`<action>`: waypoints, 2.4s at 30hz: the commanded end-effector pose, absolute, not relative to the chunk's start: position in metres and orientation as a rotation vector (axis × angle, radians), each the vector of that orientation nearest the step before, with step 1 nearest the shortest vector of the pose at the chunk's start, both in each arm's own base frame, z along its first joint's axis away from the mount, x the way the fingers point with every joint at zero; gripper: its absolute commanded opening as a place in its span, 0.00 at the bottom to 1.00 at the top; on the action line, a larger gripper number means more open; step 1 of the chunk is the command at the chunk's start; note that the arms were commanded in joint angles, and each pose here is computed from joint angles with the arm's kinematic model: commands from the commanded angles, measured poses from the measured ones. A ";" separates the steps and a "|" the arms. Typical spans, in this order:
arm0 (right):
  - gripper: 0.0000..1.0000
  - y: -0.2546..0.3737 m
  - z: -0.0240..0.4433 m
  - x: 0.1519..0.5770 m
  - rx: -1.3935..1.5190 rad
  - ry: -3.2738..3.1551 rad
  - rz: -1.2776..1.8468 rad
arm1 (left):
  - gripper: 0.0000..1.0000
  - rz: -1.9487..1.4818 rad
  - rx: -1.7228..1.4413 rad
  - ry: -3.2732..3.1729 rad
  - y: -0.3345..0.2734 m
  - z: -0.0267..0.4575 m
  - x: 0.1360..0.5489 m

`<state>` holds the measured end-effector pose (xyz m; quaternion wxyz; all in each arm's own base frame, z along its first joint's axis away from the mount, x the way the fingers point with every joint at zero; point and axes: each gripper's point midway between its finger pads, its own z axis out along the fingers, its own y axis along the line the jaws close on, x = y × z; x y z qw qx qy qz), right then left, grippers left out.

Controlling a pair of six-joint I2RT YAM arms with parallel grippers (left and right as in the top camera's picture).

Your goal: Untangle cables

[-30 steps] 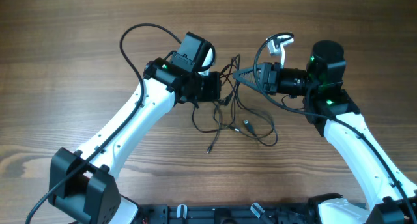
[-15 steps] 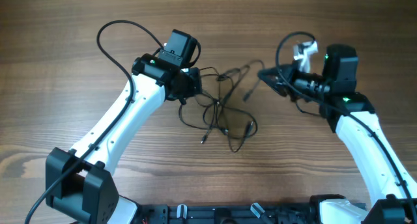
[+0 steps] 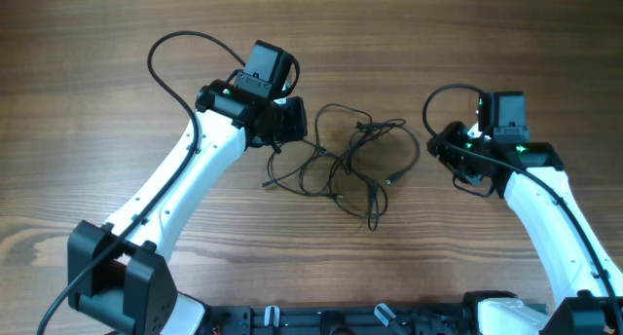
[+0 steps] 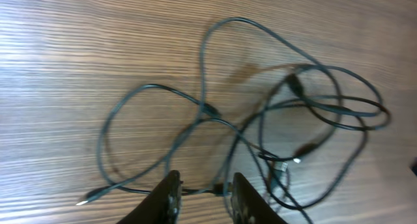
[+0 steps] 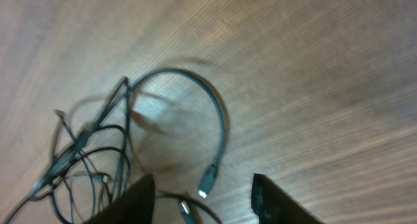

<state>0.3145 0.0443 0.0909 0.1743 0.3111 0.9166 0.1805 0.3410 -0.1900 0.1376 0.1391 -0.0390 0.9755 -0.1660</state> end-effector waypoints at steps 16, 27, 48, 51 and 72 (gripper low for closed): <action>0.44 0.106 0.081 0.353 0.968 2.539 0.883 | 0.33 -0.635 -0.017 2.843 -0.224 0.135 0.333; 0.09 0.121 0.052 0.354 0.906 2.625 0.933 | 0.33 -0.634 -0.018 2.845 -0.224 0.135 0.332; 0.19 0.102 0.049 0.370 1.180 2.489 0.836 | 0.34 -0.635 -0.011 2.846 -0.225 0.135 0.331; 0.20 0.104 0.050 0.371 1.176 2.483 0.835 | 0.34 -0.635 -0.011 2.846 -0.225 0.135 0.331; 0.04 0.160 0.053 0.358 0.729 2.604 0.809 | 0.42 -0.650 0.026 2.853 -0.234 0.135 0.325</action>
